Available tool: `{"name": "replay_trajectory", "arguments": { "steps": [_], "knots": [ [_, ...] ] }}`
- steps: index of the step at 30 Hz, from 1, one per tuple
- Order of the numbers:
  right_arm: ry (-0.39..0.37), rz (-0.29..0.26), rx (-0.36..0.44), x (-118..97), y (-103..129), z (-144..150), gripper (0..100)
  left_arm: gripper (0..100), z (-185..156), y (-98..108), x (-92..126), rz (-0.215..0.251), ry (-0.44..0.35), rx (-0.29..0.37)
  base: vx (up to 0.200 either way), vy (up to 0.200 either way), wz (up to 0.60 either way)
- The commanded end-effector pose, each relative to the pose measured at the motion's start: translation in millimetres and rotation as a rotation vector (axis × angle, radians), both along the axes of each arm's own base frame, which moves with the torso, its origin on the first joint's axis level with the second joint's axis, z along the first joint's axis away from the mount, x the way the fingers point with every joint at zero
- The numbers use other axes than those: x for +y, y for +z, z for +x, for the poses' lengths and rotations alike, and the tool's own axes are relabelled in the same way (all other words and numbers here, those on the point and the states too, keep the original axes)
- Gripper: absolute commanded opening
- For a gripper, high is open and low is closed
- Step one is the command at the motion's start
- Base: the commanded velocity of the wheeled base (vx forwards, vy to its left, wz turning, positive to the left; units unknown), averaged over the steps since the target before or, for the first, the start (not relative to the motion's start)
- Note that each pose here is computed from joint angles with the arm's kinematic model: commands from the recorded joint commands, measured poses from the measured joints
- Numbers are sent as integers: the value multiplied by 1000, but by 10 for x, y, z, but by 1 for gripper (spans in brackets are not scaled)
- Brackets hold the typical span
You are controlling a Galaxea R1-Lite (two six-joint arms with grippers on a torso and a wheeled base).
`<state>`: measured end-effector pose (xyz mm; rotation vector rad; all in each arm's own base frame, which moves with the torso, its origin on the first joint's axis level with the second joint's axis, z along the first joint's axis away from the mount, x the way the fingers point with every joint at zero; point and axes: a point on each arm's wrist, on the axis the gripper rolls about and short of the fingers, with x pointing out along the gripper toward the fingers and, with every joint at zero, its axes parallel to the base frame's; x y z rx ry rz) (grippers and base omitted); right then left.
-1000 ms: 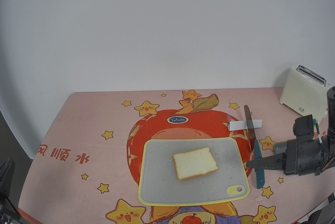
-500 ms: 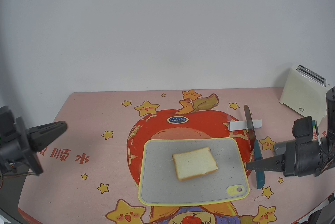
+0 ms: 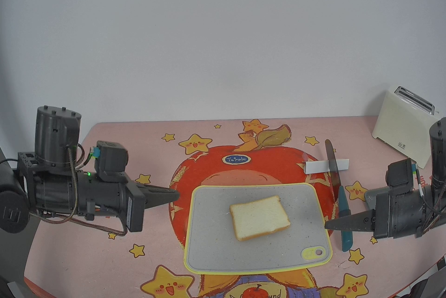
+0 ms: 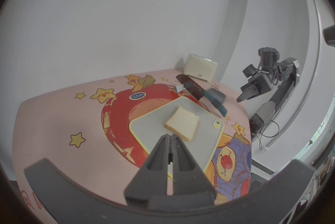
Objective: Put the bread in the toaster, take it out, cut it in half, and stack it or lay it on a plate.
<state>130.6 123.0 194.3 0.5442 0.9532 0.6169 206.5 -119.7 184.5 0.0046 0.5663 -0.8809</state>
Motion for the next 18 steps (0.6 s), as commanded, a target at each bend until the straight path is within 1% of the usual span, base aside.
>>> {"name": "replay_trajectory", "arguments": {
  "steps": [1, 2, 3, 4, 5, 6, 8, 10, 11, 14, 15, 16, 18],
  "knots": [
    [2, -1, 1, 5, -3, 0, 0, 0, 61, 1, -130, 13, -18, 2, 0, 0, 0],
    [2, -1, 1, 5, -3, 0, 0, 0, 85, -48, -162, 22, -25, 18, 0, 0, 0],
    [2, -1, 1, 5, -3, 0, 0, 0, 87, -52, -163, 23, -25, 19, 0, 0, 0],
    [2, -2, 2, 4, -5, -1, 0, 0, 123, -129, -202, 39, -29, 41, 0, 0, 0],
    [2, -2, 2, 4, -5, -1, 0, 0, 123, -129, -202, 39, -29, 41, 0, 0, 0],
    [2, 0, 0, 3, -1, -2, 0, 0, 146, -222, -296, 64, -39, 63, 0, 0, 0],
    [0, -1, 0, 2, -1, -2, 0, 0, 185, -305, -365, 98, -21, 75, 0, 0, 0],
    [0, -1, 0, 2, -1, -2, 0, 0, 204, -334, -413, 111, -17, 74, 0, 0, 0],
    [1, -2, 1, -1, -3, -6, 0, 0, 231, -380, -503, 122, -10, 73, 0, 0, 0],
    [1, -2, 1, 1, -5, -3, 0, 0, 247, -377, -568, 96, 18, 73, 0, 0, 0],
    [1, -2, 1, 1, -5, -3, 0, 0, 247, -377, -568, 96, 18, 73, 0, 0, 0],
    [1, -2, 1, -1, -3, -6, 0, 0, 274, -347, -589, 89, 34, 60, 0, 0, 0],
    [1, -3, 2, 1, -6, -4, 0, 0, 284, -336, -588, 89, 50, 57, 0, 0, 0]
  ]
}}
